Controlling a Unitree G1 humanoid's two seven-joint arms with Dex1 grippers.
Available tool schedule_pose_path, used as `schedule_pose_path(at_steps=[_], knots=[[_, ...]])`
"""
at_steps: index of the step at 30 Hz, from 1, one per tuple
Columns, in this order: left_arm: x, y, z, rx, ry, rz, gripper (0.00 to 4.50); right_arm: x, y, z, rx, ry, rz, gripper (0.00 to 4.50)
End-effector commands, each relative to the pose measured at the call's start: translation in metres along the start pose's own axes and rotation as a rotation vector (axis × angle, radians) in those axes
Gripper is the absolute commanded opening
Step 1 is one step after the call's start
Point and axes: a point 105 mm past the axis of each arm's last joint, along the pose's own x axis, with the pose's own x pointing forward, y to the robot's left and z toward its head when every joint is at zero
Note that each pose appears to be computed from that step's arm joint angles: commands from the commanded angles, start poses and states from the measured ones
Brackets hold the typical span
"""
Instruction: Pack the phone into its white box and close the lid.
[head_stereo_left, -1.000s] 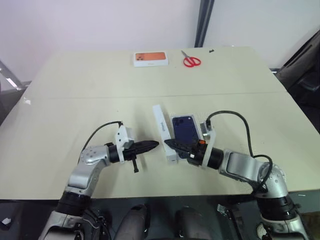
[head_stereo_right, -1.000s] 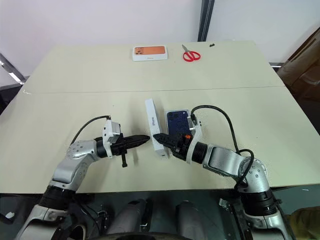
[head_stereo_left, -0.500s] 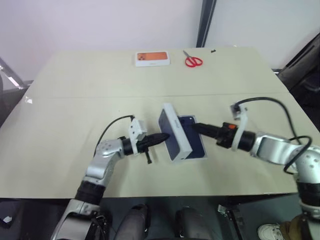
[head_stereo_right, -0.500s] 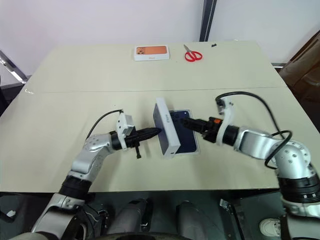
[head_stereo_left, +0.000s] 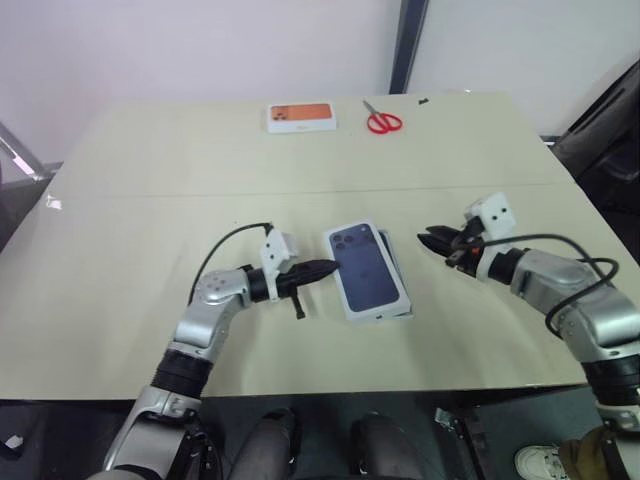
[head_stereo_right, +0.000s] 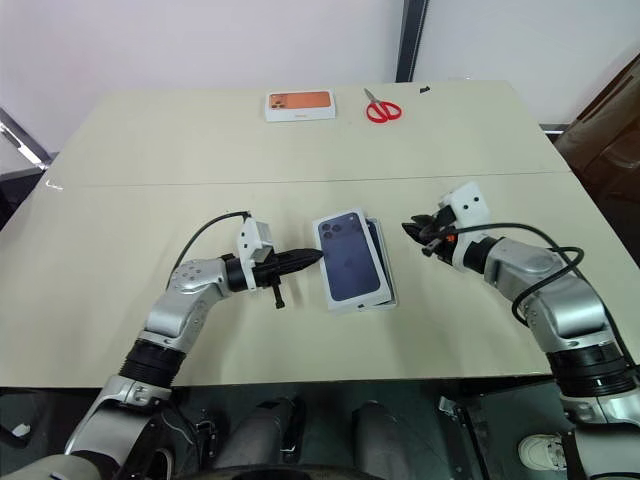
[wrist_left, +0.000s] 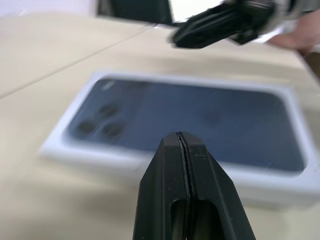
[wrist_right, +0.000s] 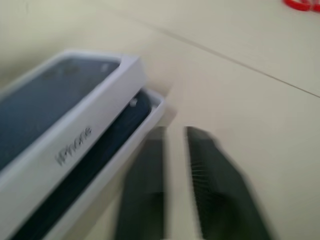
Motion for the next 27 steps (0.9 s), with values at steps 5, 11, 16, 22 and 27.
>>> schedule_pose_path(at_steps=[5, 11, 16, 22, 27], knots=[[0.008, 0.001, -0.019, -0.1, 0.096, 0.034, 0.0, 0.01, 0.016, 0.003, -0.156, -0.027, 0.029, 0.03], [0.024, -0.009, -0.025, -0.108, 0.13, -0.012, 0.0, 0.012, 0.022, 0.009, -0.154, -0.052, 0.042, 0.03], [0.033, -0.008, -0.018, -0.105, 0.098, -0.009, 0.0, 0.01, 0.028, 0.012, -0.158, -0.061, 0.063, 0.03], [0.044, -0.012, -0.012, -0.114, 0.07, -0.023, 0.0, 0.008, 0.034, 0.013, -0.157, -0.07, 0.082, 0.03], [0.049, -0.011, -0.005, -0.104, 0.05, -0.024, 0.0, 0.007, 0.035, 0.004, -0.177, -0.034, 0.079, 0.03]])
